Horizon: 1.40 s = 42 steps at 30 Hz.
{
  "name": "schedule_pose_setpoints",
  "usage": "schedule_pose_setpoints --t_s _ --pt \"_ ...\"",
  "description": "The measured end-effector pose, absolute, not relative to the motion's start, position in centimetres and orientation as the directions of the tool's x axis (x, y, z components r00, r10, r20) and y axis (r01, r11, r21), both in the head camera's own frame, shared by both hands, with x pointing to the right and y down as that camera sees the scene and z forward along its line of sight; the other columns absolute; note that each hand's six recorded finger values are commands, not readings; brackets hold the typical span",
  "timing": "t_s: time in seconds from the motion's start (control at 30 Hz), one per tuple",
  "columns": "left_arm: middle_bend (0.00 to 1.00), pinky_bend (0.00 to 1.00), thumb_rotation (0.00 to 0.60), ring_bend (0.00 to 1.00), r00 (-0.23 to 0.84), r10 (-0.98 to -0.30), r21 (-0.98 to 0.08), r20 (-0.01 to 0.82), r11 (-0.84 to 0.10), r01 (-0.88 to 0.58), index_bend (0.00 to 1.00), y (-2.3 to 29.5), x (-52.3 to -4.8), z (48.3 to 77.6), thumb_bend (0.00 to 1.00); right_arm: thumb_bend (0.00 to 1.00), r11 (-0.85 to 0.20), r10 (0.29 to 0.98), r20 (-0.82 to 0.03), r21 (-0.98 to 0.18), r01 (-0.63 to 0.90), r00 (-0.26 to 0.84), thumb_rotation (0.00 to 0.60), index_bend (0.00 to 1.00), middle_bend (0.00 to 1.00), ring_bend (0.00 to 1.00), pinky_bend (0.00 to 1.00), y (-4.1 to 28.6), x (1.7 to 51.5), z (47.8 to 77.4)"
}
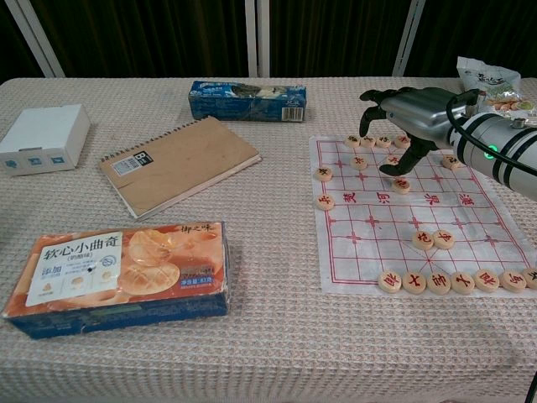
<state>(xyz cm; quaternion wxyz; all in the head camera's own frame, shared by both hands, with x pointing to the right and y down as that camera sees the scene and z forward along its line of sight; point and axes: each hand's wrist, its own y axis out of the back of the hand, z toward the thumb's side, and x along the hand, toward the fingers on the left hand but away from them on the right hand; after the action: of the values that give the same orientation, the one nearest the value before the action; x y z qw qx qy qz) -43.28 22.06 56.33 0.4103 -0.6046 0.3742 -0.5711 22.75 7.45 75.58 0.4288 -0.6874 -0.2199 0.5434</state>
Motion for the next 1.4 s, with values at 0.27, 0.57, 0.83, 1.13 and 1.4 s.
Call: schedule_pose_setpoints --t_s 0.27,0.57,0.83,1.13,1.4 --pt "0.05 0.22 0.6 0.05 0.055 -0.923 -0.924 0.382 -0.382 0.015 0.05 22.0 -43.5 56.1 0.19 0.25 -0.538 0.763 -0.56 -0.827 -0.162 0.324 0.6 0.34 0.01 0.0 0.0 7.5 22.3 75.8" --pt "0.05 0.22 0.6 0.05 0.042 -0.918 -0.919 0.394 -0.394 0.01 0.05 21.9 -43.8 56.3 0.19 0.29 -0.546 0.759 -0.564 -0.824 -0.152 0.326 0.6 0.39 0.02 0.0 0.0 7.7 21.5 77.0" --pt "0.05 0.22 0.6 0.05 0.03 -0.915 -0.915 0.403 -0.403 -0.006 0.05 21.8 -44.0 56.2 0.19 0.33 -0.568 0.753 -0.574 -0.814 -0.121 0.322 0.6 0.41 0.02 0.0 0.0 7.7 20.7 78.0" --pt "0.05 0.22 0.6 0.05 0.024 -0.916 -0.916 0.4 -0.4 -0.012 0.05 21.8 -44.2 56.1 0.19 0.33 -0.55 0.767 -0.557 -0.827 -0.12 0.318 0.6 0.47 0.03 0.0 0.0 7.5 20.4 78.2" --pt "0.05 0.22 0.6 0.05 0.023 -0.913 -0.913 0.407 -0.407 -0.013 0.05 21.8 -44.2 56.2 0.19 0.35 -0.544 0.772 -0.552 -0.83 -0.121 0.315 0.6 0.49 0.03 0.0 0.0 7.4 20.4 78.2"
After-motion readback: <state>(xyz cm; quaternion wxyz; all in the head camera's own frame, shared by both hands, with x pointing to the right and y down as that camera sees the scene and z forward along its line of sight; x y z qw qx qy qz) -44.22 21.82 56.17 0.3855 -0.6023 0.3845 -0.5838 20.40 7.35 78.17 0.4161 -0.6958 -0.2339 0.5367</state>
